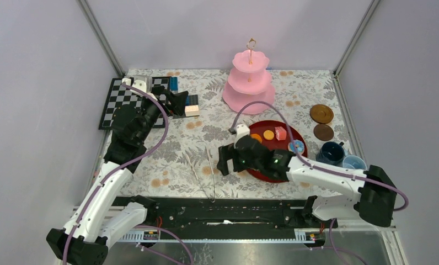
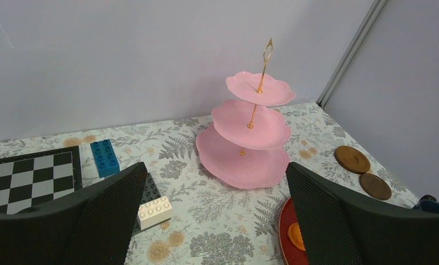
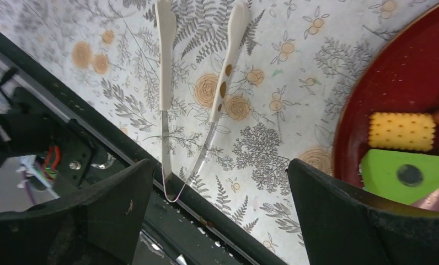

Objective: Serve the afternoon tea

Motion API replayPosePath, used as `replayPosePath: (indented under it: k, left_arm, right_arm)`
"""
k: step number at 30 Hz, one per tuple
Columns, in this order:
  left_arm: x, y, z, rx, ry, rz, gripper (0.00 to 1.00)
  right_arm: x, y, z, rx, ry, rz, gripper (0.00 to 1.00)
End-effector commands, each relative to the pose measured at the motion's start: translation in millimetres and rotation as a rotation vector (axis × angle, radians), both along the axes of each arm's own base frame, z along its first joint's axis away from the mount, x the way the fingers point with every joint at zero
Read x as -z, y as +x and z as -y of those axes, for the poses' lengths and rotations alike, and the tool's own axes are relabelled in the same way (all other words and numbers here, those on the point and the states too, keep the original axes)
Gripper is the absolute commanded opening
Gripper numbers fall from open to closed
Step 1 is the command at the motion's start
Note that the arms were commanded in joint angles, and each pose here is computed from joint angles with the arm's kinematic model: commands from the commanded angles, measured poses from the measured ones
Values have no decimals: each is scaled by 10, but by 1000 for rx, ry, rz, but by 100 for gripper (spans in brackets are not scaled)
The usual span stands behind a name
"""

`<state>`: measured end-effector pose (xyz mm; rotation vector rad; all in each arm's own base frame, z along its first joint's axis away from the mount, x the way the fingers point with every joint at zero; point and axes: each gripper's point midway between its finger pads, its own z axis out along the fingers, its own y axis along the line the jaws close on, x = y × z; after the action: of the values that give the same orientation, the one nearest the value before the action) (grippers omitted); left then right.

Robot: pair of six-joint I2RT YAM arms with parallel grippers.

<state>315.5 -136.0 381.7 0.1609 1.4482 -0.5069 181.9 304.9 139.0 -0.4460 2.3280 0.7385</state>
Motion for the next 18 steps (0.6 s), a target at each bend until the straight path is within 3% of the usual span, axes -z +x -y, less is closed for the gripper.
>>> replayPosePath:
  k: [1, 10, 18]
  left_arm:
    - [-246, -31, 45, 27, -31, 67, 99]
    - [-248, -34, 44, 25, -30, 67, 99]
    - [-242, -29, 32, 19, -28, 67, 99]
  right_arm:
    - [113, -8, -119, 92, -96, 196, 98]
    - [321, -346, -679, 76, -86, 319, 98]
    - [699, -391, -898, 110, -200, 364, 98]
